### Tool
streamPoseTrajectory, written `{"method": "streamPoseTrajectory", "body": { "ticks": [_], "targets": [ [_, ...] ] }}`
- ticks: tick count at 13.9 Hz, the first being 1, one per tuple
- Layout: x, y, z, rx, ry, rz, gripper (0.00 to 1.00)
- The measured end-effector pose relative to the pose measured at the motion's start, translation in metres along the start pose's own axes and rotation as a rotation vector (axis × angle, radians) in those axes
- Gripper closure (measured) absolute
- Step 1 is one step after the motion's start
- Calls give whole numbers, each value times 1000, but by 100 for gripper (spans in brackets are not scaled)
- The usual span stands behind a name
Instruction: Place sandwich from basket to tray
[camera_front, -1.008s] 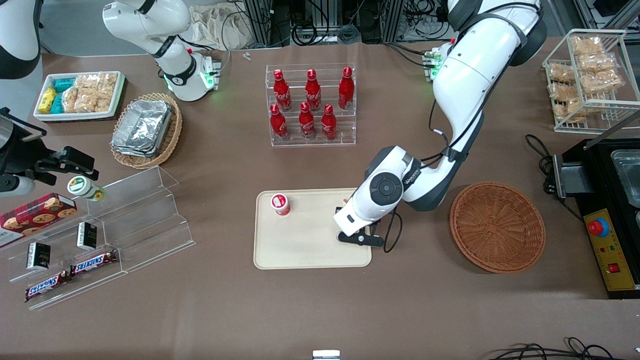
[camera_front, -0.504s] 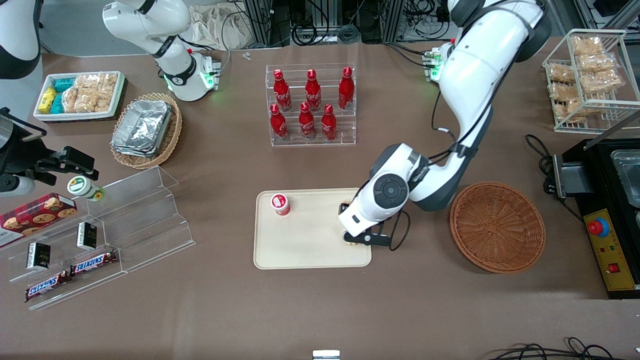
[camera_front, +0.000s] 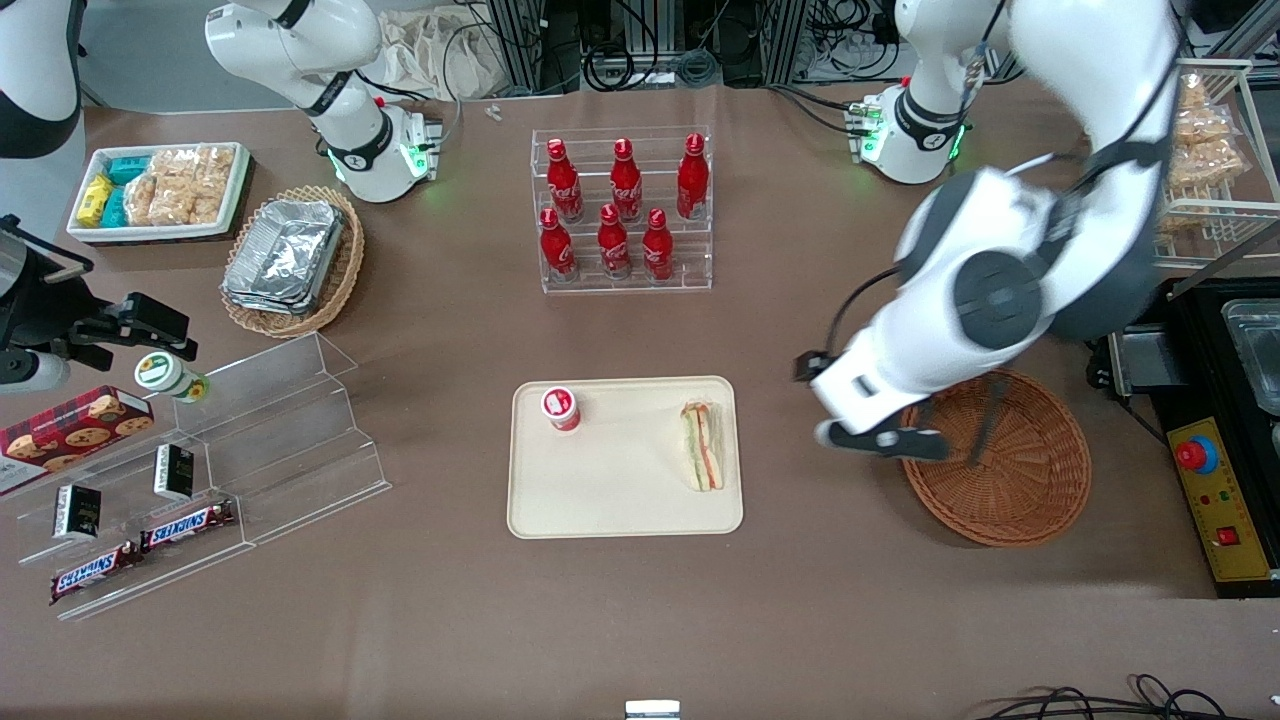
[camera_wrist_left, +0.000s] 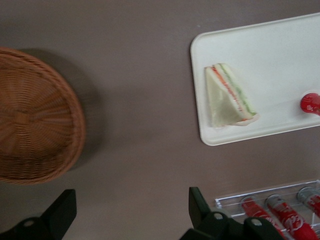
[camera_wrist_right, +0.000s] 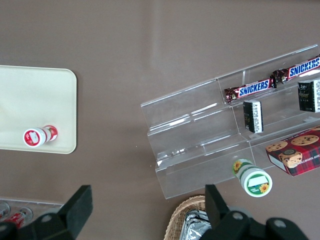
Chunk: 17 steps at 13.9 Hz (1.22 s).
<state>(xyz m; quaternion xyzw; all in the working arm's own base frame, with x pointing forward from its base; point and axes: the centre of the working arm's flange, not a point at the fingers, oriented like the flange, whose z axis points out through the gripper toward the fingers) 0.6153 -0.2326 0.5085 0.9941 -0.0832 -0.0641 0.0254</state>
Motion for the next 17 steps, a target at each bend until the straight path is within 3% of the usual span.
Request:
{"method": "streamPoseTrajectory", "body": {
  "ticks": [4, 6, 9, 12, 17],
  "targets": [
    [-26, -83, -61, 19, 33, -8, 1],
    [-32, -118, -73, 53, 49, -27, 1],
    [-40, -140, -73, 107, -1, -21, 1],
    [-45, -164, -80, 119, 1, -48, 0],
    [-66, -209, -109, 122, 43, -97, 0]
  ]
}}
